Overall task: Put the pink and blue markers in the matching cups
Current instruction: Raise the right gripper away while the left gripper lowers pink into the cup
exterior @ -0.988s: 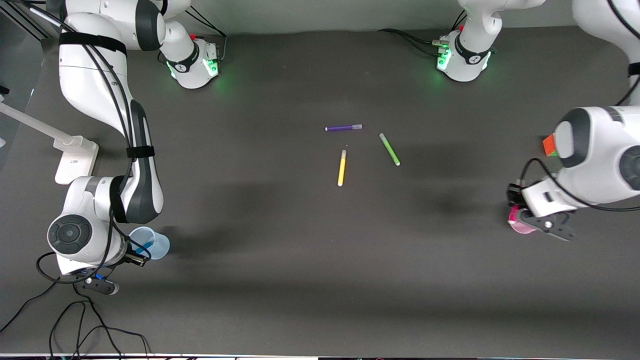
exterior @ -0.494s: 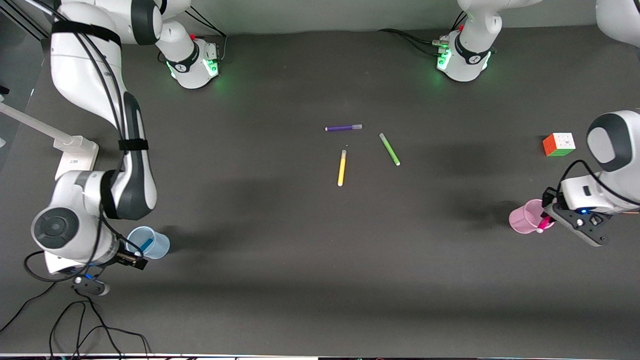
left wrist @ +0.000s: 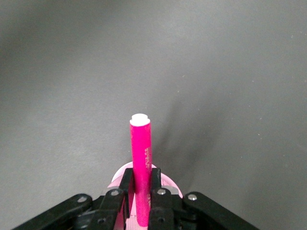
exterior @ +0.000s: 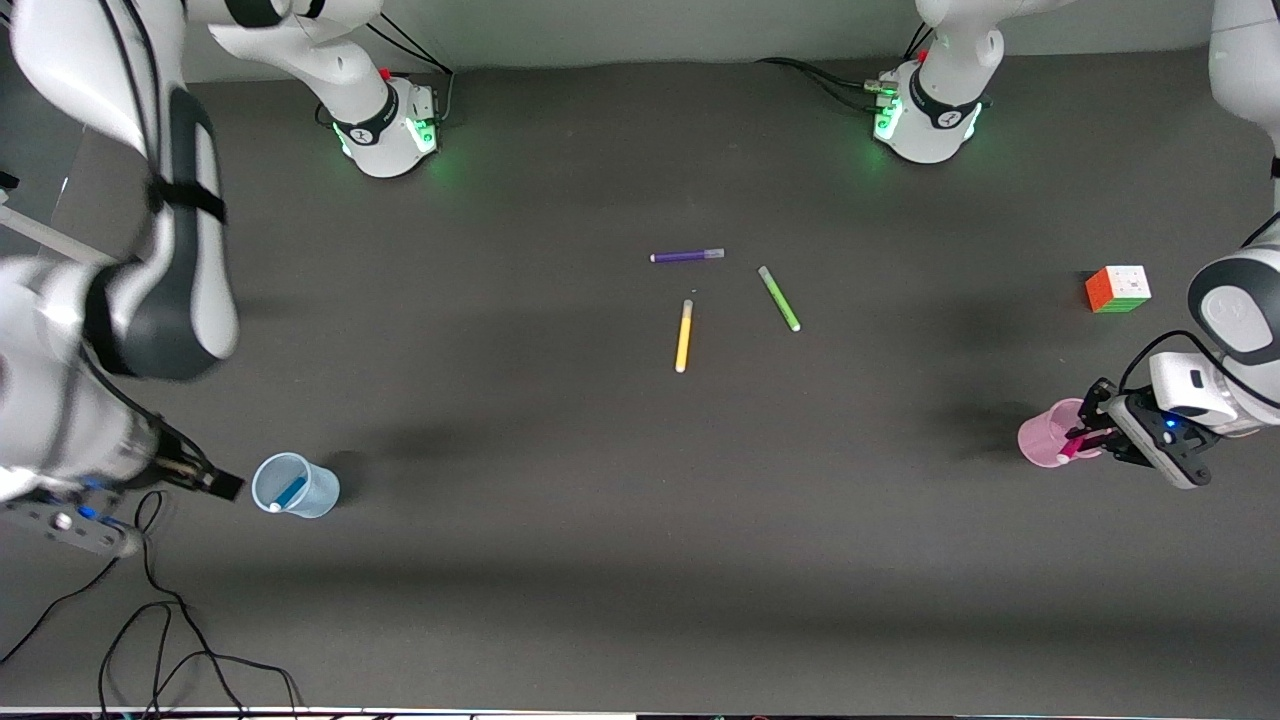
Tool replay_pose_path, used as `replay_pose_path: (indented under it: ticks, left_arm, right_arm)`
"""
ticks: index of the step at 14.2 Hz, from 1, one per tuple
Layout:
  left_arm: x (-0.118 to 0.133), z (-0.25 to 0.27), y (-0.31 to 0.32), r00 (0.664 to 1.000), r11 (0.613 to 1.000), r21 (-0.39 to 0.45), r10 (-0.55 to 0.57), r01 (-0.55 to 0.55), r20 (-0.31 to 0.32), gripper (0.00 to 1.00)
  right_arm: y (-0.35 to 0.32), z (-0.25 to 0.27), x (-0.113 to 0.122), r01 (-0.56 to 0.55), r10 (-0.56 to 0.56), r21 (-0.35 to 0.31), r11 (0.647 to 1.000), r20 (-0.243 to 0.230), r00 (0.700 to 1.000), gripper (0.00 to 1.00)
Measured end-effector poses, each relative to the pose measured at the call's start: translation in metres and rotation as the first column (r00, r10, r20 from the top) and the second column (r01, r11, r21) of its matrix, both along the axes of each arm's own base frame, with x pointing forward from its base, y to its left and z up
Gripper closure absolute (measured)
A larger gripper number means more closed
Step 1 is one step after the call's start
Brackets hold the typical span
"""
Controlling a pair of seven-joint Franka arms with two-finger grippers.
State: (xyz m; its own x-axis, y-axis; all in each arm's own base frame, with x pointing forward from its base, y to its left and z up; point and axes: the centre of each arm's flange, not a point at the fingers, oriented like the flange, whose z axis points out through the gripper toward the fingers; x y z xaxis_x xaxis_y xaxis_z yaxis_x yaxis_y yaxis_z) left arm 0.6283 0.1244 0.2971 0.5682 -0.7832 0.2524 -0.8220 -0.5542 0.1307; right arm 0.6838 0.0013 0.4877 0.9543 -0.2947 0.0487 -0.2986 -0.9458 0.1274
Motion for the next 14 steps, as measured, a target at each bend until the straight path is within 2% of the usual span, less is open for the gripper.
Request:
replay_pose_path:
  ticks: [2, 5, 8, 11, 13, 14]
  left_arm:
    - [-0.001, -0.004, -0.003, 0.999, 0.999, -0.012, -0.041, 0.042, 0.009, 0.82]
    - [-0.002, -0.007, -0.006, 0.997, 0.996, -0.052, -0.068, 0.070, 0.032, 0.82]
    - [-0.004, -0.016, -0.004, 0.996, 0.994, -0.067, -0.079, 0.081, 0.032, 0.82]
    - [-0.005, -0.018, 0.000, 0.996, 0.994, -0.069, -0.082, 0.084, 0.033, 0.82]
    - [-0.004, -0.017, 0.000, 0.996, 0.994, -0.069, -0.082, 0.085, 0.035, 0.82]
    - [-0.004, -0.017, 0.000, 0.996, 0.994, -0.069, -0.083, 0.085, 0.035, 0.76]
  right_arm:
    - [-0.007, 0.043, -0.025, -0.067, 0.068, 0.063, 0.996, -0.014, 0.998, 0.00]
    - [-0.022, 0.086, -0.067, -0.099, 0.098, 0.137, 0.986, 0.010, 0.995, 0.00]
    - [-0.015, 0.106, -0.117, -0.147, 0.145, 0.213, 0.966, 0.026, 0.989, 0.00]
    - [0.001, 0.100, -0.147, -0.205, 0.204, 0.225, 0.953, 0.030, 0.979, 0.00]
    - [0.020, 0.090, -0.149, -0.242, 0.241, 0.205, 0.948, 0.031, 0.970, 0.00]
    - [0.034, 0.086, -0.149, -0.252, 0.251, 0.185, 0.950, 0.027, 0.967, 0.00]
